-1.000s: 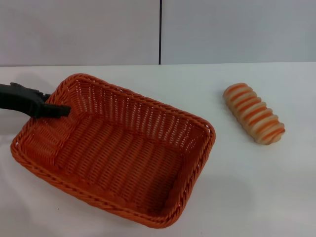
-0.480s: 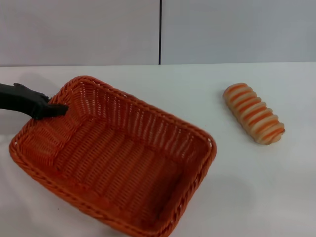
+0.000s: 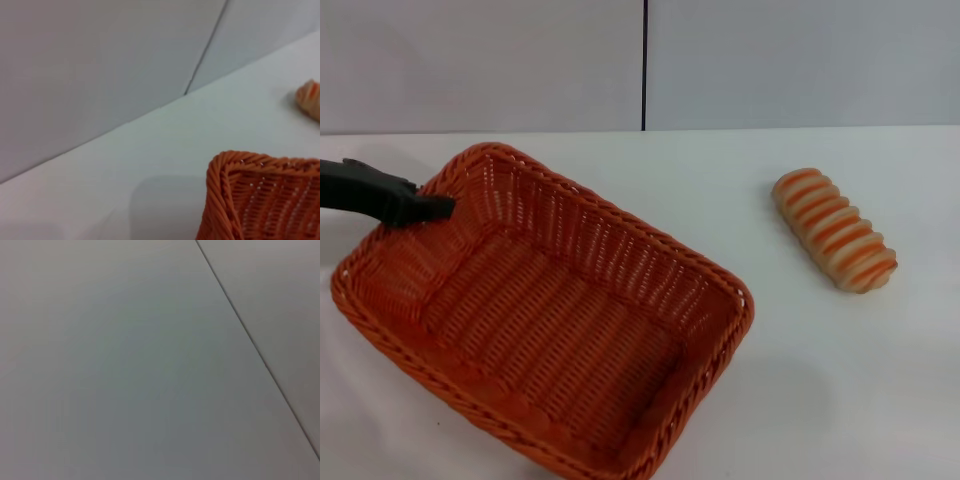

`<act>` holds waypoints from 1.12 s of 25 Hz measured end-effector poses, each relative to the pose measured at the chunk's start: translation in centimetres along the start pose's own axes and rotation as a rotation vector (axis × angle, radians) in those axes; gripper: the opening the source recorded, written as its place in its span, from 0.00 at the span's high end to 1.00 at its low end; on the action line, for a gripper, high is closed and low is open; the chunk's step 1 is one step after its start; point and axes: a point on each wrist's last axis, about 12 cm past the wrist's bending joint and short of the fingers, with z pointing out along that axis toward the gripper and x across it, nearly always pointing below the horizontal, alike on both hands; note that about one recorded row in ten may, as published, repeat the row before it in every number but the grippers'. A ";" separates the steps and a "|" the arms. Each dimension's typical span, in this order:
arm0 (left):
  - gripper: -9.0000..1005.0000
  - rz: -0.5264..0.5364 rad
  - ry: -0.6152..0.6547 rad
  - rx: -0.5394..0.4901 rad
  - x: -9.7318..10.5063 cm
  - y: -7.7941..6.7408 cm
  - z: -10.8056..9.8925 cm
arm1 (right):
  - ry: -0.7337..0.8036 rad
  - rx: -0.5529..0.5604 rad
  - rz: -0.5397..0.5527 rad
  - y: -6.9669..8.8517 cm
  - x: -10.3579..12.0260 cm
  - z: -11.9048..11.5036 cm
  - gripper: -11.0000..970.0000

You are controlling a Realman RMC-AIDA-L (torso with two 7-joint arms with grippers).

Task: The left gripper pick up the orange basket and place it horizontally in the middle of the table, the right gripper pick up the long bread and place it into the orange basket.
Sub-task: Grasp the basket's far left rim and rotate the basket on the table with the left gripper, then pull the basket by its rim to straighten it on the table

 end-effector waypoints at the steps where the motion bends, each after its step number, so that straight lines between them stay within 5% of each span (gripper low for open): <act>1: 0.79 -0.016 -0.008 0.005 0.0 -0.1 -0.1 | 0.001 0.001 0.000 0.0 0.0 0.0 0.43; 28: 0.79 -0.404 -0.354 0.201 1.6 -1.0 -1.9 | 0.038 0.020 0.004 -0.1 0.5 0.1 0.41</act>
